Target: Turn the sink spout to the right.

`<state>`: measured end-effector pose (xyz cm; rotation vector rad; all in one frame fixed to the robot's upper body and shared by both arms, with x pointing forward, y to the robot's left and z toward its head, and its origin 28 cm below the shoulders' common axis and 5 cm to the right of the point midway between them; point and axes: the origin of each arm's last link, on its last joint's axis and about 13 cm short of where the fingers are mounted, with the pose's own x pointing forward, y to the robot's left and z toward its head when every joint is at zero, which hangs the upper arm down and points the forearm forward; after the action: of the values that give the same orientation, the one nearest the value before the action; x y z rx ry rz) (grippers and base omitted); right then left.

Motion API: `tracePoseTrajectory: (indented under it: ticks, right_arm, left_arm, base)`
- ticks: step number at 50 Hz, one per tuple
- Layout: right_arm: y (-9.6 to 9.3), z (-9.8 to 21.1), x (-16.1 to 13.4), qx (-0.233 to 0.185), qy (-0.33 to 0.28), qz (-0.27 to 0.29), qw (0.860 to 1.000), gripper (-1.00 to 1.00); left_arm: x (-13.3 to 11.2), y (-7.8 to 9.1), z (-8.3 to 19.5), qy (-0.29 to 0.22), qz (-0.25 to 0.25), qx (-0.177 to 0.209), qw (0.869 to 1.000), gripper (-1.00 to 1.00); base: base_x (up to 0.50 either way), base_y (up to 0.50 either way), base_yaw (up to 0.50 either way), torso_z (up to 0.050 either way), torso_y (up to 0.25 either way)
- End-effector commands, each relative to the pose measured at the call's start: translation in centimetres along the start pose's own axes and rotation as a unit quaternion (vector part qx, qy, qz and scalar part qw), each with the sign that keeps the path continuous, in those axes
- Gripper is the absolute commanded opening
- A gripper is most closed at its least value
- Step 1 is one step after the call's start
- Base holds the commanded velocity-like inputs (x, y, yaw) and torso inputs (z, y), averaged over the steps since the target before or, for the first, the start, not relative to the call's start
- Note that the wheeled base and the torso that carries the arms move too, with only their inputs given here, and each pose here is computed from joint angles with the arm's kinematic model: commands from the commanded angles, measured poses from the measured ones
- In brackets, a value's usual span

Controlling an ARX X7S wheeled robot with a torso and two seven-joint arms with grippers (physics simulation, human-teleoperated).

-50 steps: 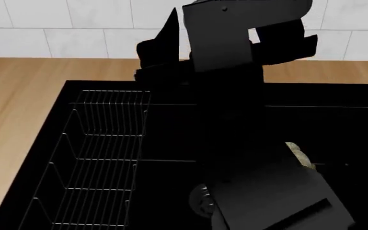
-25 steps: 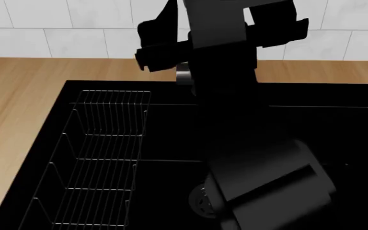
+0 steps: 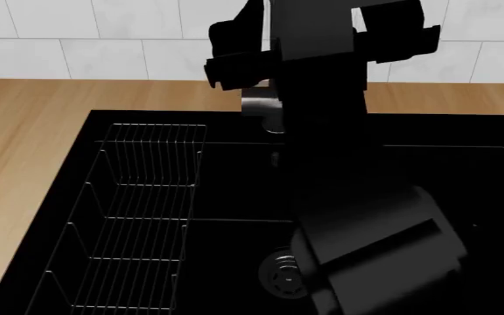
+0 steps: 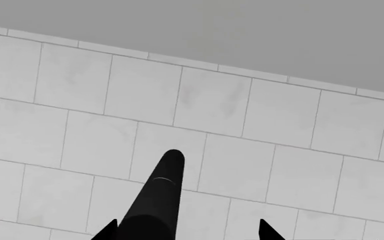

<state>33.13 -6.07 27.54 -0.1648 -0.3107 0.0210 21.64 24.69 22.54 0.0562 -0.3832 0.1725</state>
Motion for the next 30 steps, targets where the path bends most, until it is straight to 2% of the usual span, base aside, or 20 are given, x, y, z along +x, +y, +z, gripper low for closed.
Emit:
tracePoseTrajectory:
  ticks: [1, 30]
  right_arm:
    - [-0.3, -0.1, 0.0, -0.001, 0.000, -0.010, 1.000, 1.00]
    - [-1.6, -0.3, -0.7, -0.015, 0.008, -0.035, 0.999, 1.00]
  left_arm:
    - [-0.1, 0.0, 0.1, -0.001, 0.000, -0.002, 1.000, 1.00]
    - [0.0, 0.0, 0.0, 0.001, 0.004, -0.003, 1.000, 1.00]
  base:
    - [0.00, 0.00, 0.00, 0.000, 0.000]
    - [0.00, 0.00, 0.00, 0.000, 0.000]
